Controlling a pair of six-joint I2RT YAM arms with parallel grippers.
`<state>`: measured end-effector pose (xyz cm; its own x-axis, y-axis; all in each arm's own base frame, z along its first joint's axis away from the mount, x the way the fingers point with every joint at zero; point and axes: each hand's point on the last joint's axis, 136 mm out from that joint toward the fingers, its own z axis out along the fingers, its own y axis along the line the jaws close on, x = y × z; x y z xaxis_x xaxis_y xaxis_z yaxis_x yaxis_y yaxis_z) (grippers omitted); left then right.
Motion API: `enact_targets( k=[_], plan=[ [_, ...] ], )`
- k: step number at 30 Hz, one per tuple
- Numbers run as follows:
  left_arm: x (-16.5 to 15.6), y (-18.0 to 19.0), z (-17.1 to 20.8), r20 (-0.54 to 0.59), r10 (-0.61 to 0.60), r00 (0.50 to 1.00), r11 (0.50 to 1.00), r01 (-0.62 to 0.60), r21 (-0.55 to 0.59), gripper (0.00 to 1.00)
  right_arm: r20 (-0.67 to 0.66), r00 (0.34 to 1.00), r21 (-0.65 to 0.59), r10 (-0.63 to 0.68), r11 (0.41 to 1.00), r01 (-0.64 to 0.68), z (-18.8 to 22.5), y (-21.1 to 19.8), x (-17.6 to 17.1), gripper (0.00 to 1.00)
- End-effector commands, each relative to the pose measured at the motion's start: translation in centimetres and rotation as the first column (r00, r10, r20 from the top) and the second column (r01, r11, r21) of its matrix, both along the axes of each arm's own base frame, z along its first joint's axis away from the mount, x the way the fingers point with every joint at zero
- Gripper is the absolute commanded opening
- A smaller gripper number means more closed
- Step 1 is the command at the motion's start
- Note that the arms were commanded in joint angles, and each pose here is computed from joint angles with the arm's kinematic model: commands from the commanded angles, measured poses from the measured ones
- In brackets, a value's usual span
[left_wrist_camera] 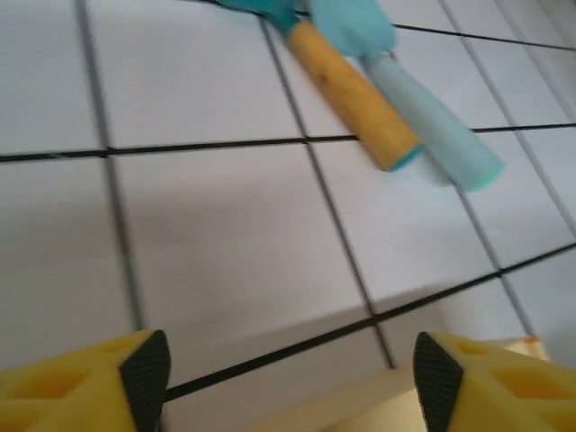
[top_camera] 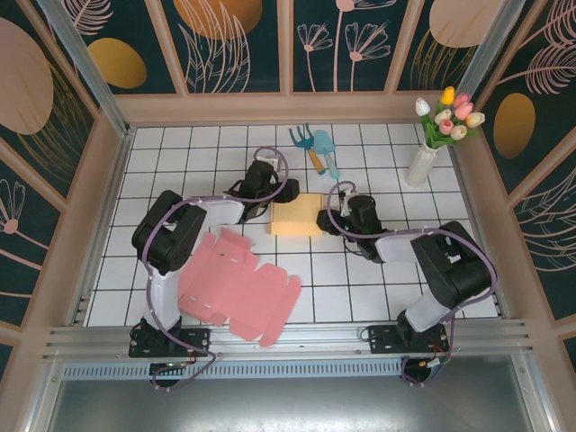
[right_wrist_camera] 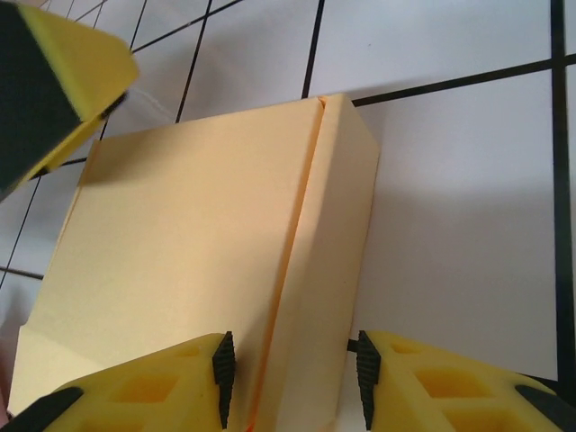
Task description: Fold the paper box
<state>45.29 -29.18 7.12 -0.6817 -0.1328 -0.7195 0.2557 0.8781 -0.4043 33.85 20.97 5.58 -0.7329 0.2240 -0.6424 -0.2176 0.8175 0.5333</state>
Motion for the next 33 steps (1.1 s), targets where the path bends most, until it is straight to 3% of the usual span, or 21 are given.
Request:
enact_targets(
  k=[1, 5, 13, 16, 23, 33],
  plan=[
    [0.2, 4.7, 2.5, 0.013, 0.227, 0.974, 0.973, -0.227, 0.045, 0.84, -0.009, 0.993, -0.062, -0.118, 0.991, 0.117, -0.1, -2.0, 0.6, 0.45],
    [-1.8, 5.4, 4.1, -0.003, 0.229, 0.973, 0.973, -0.229, -0.018, 0.89, 0.015, 0.993, -0.064, -0.116, 0.991, 0.116, 1.2, -2.0, 0.9, 0.46],
    [-7.5, 3.5, 1.9, -0.133, 0.077, 0.988, 0.963, -0.109, -0.247, 0.84, 0.055, 0.997, -0.03, -0.061, 0.998, 0.063, 3.4, -0.8, 1.3, 0.46],
    [-8.7, 3.1, 1.3, -0.156, 0.063, 0.986, 0.956, -0.105, -0.275, 0.84, 0.068, 0.996, -0.051, -0.055, 0.997, 0.059, 3.8, -0.7, 1.8, 0.46],
    [-9.9, 2.6, -0.7, -0.182, 0.063, 0.981, 0.968, -0.105, -0.227, 0.82, 0.038, 0.999, -0.082, -0.029, 0.996, 0.032, 2.3, -0.1, 2.2, 0.47],
    [-10.4, 1.1, -1.8, -0.214, 0.07, 0.974, 0.977, -0.11, -0.184, 0.79, -0.016, 1.0, -0.025, 0.006, 1.0, -0.006, -0.5, 1.0, -0.4, 0.44]
  ],
)
